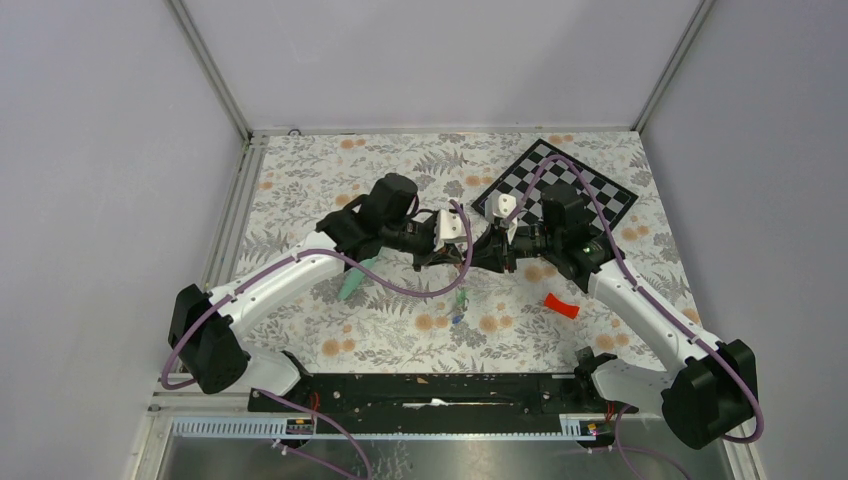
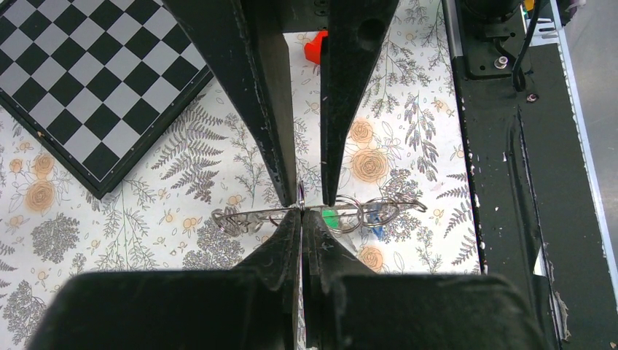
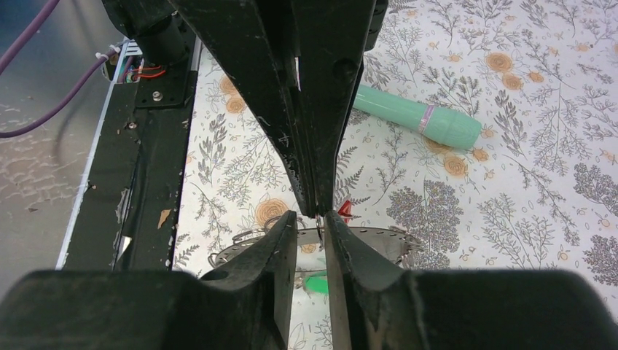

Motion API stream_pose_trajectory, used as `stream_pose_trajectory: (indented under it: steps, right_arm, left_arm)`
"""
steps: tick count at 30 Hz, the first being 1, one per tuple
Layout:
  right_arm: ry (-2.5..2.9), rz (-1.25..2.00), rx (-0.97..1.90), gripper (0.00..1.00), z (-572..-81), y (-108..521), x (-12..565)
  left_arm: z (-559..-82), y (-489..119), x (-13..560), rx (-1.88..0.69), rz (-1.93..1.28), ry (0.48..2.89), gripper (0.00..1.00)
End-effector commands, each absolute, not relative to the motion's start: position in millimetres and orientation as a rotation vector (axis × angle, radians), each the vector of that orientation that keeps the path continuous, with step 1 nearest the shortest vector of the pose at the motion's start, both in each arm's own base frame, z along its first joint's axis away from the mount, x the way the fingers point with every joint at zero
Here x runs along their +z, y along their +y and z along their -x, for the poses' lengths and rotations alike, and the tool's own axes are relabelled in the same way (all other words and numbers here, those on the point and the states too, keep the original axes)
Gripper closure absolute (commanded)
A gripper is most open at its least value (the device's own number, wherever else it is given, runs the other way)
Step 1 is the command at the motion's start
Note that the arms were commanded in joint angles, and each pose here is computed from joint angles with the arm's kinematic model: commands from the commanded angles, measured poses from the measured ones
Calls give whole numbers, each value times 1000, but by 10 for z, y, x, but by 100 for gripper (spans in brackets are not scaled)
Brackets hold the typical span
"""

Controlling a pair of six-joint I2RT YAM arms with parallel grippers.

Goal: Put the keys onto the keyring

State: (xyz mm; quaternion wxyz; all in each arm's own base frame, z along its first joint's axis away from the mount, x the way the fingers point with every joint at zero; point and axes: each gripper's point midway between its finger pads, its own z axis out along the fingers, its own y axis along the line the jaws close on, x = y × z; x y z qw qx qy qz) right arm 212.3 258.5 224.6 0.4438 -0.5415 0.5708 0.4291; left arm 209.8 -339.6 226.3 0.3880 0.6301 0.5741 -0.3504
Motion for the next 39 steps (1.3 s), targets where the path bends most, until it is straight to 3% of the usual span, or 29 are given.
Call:
stream_pose_trajectory:
  steps: [1,6,19,22,28,32,36,39]
  right_arm:
    - [1398,1347,1016,71,-2191,2574,2213]
    - [1404,1347,1007,67,-2193,2564,2178]
    - [1392,1329,1033,72,-2201,2597,2255]
    - [1395,1327,1033,78,-2207,2598,2251]
    - [1382,1326,1045,100,-2200,2611,2301]
    - [1364,1321,1075,100,-2176,2635,2408]
    - [1314,1297,1115,100,-2209,2699,2657]
    - [1299,1272,1175,100,-2209,2749,2809]
  left_arm:
    - [-2100,-3446,2672,-883,-1566,1336,100]
    - [-2062,-3425,2668,-893,-1572,1318,100]
    - [-2037,-3422,2609,-915,-1580,1316,100]
    - [-2033,-3419,2599,-918,-1581,1318,100]
    - [-2018,-3422,2571,-932,-1585,1322,100]
    - [-2091,-3373,2721,-1006,-1519,1315,100]
    - [-2142,-3286,2895,-1086,-1464,1269,78]
    - [-2120,-3271,2942,-1117,-1471,1232,68]
